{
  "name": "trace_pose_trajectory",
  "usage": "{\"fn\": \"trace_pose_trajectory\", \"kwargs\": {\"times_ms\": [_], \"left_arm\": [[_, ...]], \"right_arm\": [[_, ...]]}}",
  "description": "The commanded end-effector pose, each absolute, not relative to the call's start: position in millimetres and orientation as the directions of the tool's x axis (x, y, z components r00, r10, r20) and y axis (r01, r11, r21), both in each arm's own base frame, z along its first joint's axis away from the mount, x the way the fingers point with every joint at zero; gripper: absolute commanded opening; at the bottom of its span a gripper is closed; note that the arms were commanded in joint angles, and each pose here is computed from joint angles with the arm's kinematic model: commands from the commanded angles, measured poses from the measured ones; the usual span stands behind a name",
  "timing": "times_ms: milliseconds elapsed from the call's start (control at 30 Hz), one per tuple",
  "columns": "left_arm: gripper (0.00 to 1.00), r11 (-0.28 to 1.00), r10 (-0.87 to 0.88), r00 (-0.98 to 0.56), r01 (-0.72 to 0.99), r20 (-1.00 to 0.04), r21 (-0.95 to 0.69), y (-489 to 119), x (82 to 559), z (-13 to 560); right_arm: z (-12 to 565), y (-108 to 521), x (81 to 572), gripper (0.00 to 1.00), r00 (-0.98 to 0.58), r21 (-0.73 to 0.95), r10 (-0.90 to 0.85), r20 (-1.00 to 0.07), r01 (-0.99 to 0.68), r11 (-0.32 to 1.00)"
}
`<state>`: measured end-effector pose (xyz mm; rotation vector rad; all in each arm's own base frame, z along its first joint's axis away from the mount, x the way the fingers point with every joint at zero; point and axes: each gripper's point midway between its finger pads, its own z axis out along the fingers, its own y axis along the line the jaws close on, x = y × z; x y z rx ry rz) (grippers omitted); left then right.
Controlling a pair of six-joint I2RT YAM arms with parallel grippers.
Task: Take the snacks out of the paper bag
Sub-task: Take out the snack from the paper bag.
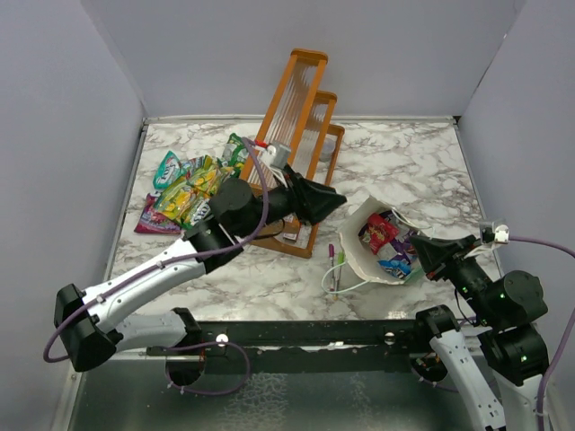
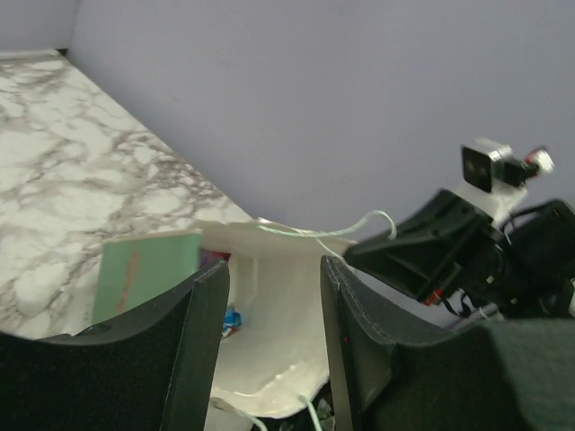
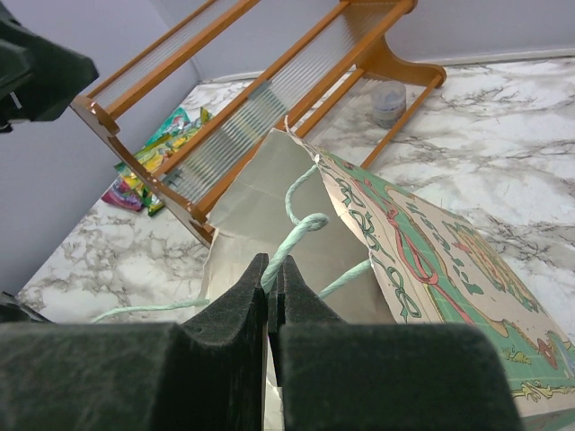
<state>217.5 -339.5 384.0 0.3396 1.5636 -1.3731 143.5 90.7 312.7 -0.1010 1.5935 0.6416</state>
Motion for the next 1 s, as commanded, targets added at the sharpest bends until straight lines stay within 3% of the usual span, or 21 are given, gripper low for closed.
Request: {"fn": "trace_pose_trajectory", "kwargs": {"times_ms": [0, 167, 233, 333, 533, 633, 767, 967], "left_arm": [[0.48, 0.355, -0.439, -0.305, 0.805, -0.845, -0.475, -362, 190, 416], [0.47, 0.424, -0.308, -0.333, 0.791, -0.891, -0.442, -404, 162, 366], [0.45, 0.453, -0.266, -0.379, 0.763, -0.887, -0.462, -413, 158, 342], [0.42, 0.457, -0.231, -0.422, 0.748, -0.876, -0.481, -421, 151, 324], [0.42, 0.538, -0.208, -0.382, 0.724, -0.901, -0.431, -395, 156, 314], [0.42, 0.576, -0.204, -0.391, 0.693, -0.898, -0.433, -374, 156, 295], [0.44, 0.52, -0.2, -0.434, 0.712, -0.878, -0.471, -364, 135, 272], [0.46, 0.475, -0.178, -0.425, 0.753, -0.888, -0.456, -364, 99, 255]], "right_arm": [[313, 90, 145, 0.02, -0.14, 0.34, 0.31, -0.94, -0.426, 0.838], [317, 93, 141, 0.02, -0.13, 0.325, 0.299, -0.945, -0.455, 0.829], [323, 105, 133, 0.02, -0.107, 0.272, 0.256, -0.961, -0.542, 0.795], [331, 141, 100, 0.02, -0.094, 0.16, 0.139, -0.986, -0.775, 0.611], [287, 168, 64, 0.02, -0.452, 0.418, 0.005, -0.892, -0.823, 0.385], [281, 160, 61, 0.02, -0.459, 0.409, -0.002, -0.889, -0.795, 0.448], [285, 157, 55, 0.02, -0.431, 0.399, 0.038, -0.902, -0.796, 0.455], [263, 177, 36, 0.02, -0.562, 0.545, 0.003, -0.827, -0.801, 0.245]]}}
